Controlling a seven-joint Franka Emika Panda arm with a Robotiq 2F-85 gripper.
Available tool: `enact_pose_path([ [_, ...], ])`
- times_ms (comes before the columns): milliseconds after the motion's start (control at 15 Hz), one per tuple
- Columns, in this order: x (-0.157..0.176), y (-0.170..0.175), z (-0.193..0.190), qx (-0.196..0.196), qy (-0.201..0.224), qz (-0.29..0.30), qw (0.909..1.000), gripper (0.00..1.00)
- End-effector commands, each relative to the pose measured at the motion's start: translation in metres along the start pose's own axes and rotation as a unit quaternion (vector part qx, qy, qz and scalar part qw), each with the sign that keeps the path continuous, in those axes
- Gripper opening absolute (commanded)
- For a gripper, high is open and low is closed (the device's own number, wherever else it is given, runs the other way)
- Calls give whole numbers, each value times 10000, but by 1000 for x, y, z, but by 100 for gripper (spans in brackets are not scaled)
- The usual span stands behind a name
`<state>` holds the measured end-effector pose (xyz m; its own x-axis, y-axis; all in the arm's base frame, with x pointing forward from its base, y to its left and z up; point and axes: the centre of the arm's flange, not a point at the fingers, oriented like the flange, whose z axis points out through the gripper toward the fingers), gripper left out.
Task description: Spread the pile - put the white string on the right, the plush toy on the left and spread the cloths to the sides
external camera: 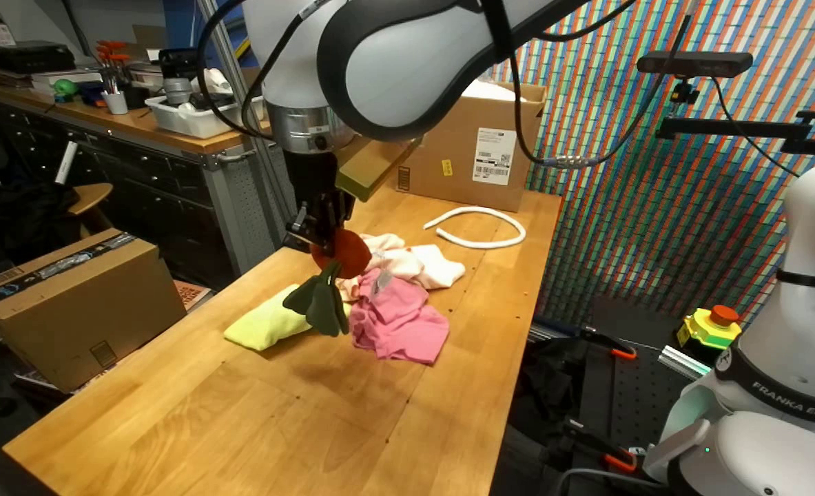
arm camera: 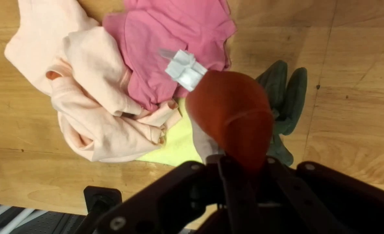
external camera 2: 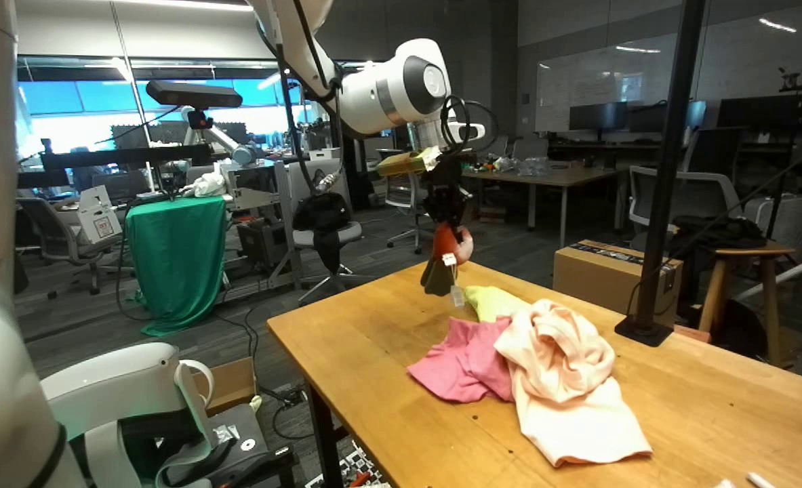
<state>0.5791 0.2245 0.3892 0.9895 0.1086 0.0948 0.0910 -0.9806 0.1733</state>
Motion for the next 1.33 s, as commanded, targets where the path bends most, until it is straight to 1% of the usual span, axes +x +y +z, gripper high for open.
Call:
enact_pose_path([
  [0,-23,-7,-9,221,-376,-259,9987,9],
  [133,-31,-16,-6,369,-603,-448,9965,9],
  [400,-45,-33,0,735,-988,-792,9892,9],
  [667,-59,-47,9,1137,-1207,-995,9811,9],
  [933,-72,-64,26,1593,-1441,-1212,9691,9],
  [1067,-78,-74,37,1844,-1567,-1301,9615,9],
  [1267,-84,-89,54,2106,-1769,-1434,9507,9],
])
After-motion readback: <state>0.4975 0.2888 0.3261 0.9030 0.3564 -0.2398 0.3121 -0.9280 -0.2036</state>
